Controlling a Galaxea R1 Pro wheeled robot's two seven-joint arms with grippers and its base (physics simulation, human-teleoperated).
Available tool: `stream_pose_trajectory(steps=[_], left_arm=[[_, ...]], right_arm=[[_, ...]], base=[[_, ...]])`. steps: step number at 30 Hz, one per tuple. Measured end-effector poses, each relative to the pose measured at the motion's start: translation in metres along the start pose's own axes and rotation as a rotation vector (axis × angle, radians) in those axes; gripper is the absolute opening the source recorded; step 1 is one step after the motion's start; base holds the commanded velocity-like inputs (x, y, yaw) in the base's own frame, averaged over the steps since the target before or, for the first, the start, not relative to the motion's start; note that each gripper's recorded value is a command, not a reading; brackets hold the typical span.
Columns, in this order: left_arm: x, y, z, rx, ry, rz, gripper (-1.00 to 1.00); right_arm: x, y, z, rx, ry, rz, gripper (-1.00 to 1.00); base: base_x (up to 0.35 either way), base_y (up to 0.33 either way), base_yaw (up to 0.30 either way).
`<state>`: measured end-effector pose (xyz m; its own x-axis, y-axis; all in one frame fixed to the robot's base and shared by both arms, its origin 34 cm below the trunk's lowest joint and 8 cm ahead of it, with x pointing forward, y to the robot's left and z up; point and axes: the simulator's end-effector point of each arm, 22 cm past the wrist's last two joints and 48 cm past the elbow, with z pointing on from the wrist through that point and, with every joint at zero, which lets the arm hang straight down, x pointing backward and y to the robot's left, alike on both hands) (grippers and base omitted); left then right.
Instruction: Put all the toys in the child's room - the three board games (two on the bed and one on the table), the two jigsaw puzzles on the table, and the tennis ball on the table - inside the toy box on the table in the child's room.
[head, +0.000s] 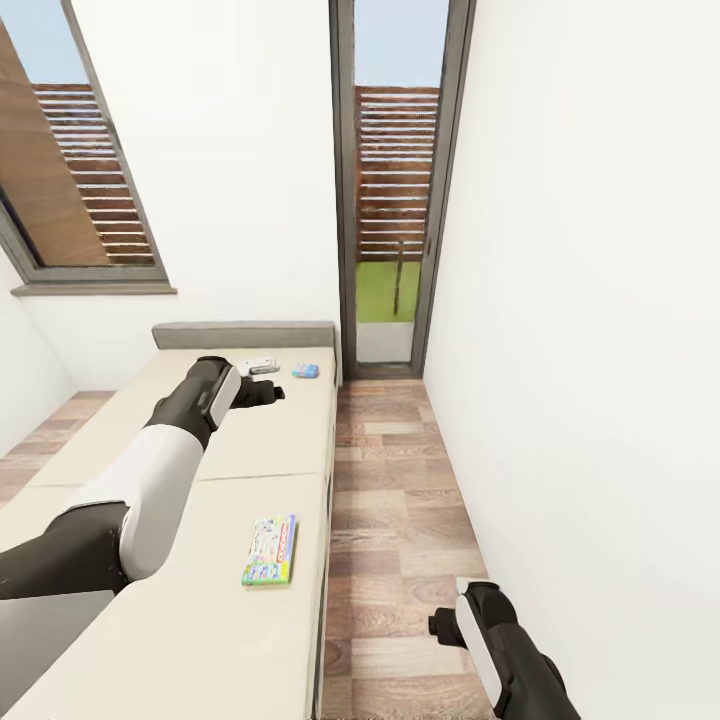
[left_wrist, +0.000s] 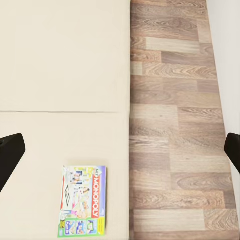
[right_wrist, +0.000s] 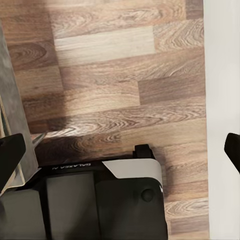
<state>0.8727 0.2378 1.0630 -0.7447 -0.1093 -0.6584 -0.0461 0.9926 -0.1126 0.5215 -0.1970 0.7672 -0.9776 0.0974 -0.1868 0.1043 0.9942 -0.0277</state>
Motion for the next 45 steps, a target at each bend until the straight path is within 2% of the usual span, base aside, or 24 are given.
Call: stream_pose_trajectory(steps=[15,32,38,41,43,45], left_arm=[[0.009,0.015,0.015,-0.018,0.015,-0.01,1.0],[0.022,0.018,0.031,-0.024,0.044,-0.007,1.0],[0.027,0.019,0.037,-0.026,0.053,-0.004,1.0],[0.029,0.019,0.04,-0.026,0.058,-0.005,1.0],[0.031,0.02,0.041,-0.027,0.061,-0.006,1.0],[0.032,0.021,0.043,-0.027,0.064,-0.007,1.0]], right_arm=[[0.008,0.003,0.009,-0.003,0.029,-0.002,1.0],[0.01,0.006,0.014,-0.006,0.035,0.001,1.0],[-0.012,0.001,-0.002,-0.009,-0.003,0.005,1.0],[-0.032,-0.002,-0.022,-0.015,-0.048,0.011,1.0],[-0.065,-0.002,-0.051,-0.032,-0.145,0.031,1.0],[-0.081,-0.001,-0.066,-0.048,-0.199,0.046,1.0]], base=[[0.0,0.0,0.0],[0.0,0.0,0.0],[0.0,0.0,0.0],[0.0,0.0,0.0],[0.0,0.0,0.0],[0.0,0.0,0.0]])
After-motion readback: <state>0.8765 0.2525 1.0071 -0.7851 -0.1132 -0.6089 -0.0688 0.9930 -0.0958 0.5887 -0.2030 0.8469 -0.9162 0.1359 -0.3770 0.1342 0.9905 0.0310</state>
